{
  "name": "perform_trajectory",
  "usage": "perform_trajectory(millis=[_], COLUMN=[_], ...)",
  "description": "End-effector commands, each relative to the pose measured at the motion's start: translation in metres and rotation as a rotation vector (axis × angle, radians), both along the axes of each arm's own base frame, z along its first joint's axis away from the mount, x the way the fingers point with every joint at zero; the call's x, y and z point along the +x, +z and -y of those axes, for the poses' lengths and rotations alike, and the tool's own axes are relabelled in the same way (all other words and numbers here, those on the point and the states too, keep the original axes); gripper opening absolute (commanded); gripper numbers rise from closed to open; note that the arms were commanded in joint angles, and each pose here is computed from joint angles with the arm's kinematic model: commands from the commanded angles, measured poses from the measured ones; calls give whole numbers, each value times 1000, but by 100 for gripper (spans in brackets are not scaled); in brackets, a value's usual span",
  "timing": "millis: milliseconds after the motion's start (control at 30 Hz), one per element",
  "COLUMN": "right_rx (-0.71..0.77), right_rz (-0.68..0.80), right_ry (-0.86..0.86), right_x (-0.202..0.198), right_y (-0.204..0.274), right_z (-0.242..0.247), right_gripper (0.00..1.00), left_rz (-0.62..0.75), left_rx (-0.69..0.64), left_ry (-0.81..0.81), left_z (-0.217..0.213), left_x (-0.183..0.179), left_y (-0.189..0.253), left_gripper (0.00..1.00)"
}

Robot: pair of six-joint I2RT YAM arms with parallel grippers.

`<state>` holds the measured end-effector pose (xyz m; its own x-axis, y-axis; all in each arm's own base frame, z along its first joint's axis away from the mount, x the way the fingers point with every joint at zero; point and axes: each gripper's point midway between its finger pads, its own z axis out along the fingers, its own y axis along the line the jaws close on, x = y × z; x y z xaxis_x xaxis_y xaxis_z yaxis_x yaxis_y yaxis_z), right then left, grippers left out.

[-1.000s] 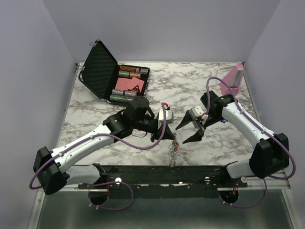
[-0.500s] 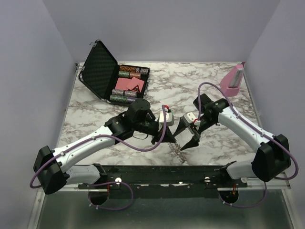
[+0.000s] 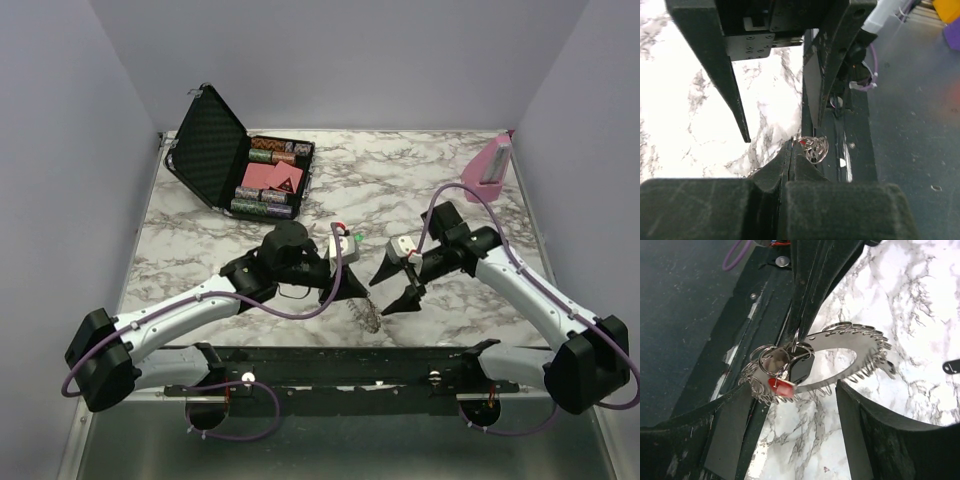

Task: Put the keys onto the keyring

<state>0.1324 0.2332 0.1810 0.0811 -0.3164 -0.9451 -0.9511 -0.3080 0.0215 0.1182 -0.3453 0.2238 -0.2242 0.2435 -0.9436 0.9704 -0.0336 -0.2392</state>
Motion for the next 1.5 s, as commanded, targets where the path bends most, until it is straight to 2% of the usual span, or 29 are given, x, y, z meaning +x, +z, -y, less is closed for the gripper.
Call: perform_trajectory(millis=[0, 100, 233, 400, 467, 533, 733, 867, 1000, 1200, 1467], right_rx=[2, -45, -65, -37, -41, -37, -25, -25, -28, -31, -37], right_rz=[11, 3, -2, -8, -13, -11, -1, -13, -13, -13, -19], right_ry=[-63, -208, -545, -772, -824, -856, -932, -979, -1011, -1029, -1033], right_x=[15, 44, 107, 137, 145, 149, 159, 164, 169, 172, 172], right_y=[3, 5, 20, 32, 30, 32, 35, 32, 31, 30, 27], right_z=[1, 10, 49, 82, 89, 93, 103, 108, 114, 117, 117], right_gripper=[77, 77, 78, 79, 79, 79, 80, 81, 82, 82, 83], left_rz=[32, -16, -78, -152, -138, -141, -264, -361, -476, -602, -656], left_rx=[-81, -82, -70, -82, -89, -98, -161, -204, -254, -267, -232], left_ry=[174, 316, 476, 550, 568, 570, 577, 611, 624, 618, 576], left_z=[5, 4, 9, 28, 38, 49, 85, 113, 139, 170, 190], left_x=[28, 48, 85, 138, 159, 178, 238, 279, 302, 313, 304], left_y=[31, 31, 40, 56, 70, 78, 89, 77, 70, 43, 20], left_gripper=[0, 0, 0, 0, 0, 0, 0, 0, 0, 0, 0])
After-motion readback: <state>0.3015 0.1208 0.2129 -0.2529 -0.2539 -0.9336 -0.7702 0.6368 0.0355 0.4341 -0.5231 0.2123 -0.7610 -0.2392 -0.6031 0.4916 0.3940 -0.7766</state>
